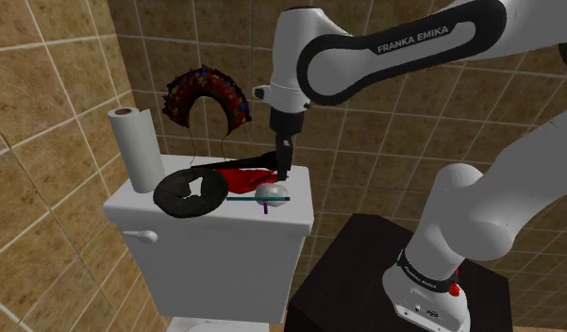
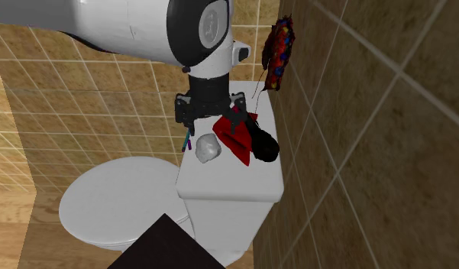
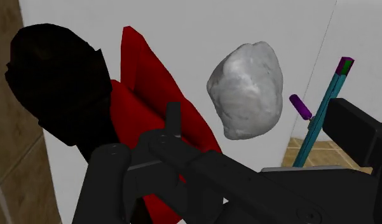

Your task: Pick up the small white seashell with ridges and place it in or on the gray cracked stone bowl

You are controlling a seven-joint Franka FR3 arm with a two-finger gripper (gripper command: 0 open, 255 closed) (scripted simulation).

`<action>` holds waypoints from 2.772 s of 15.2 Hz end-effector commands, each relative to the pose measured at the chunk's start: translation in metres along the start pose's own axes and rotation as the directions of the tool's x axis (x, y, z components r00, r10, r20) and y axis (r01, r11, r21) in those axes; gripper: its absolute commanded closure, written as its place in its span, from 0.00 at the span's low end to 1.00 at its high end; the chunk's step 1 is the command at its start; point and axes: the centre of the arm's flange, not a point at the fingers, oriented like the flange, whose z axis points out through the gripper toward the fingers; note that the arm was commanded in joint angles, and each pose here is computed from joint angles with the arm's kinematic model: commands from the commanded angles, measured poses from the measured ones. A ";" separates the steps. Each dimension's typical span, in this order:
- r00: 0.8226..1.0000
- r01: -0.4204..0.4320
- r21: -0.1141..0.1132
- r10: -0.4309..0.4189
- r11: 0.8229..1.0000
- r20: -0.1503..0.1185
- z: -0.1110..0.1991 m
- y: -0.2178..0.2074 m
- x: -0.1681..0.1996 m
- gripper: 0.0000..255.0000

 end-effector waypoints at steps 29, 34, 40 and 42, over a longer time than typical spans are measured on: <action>0.992 0.130 -0.017 -0.130 0.991 -0.006 0.064 -0.020 0.025 1.00; 0.992 0.130 -0.017 -0.130 0.991 -0.006 0.038 -0.020 0.026 1.00; 0.992 0.130 -0.017 -0.130 0.991 -0.006 0.006 -0.020 0.027 1.00; 0.992 0.130 -0.017 -0.130 0.991 -0.006 -0.005 -0.020 0.027 1.00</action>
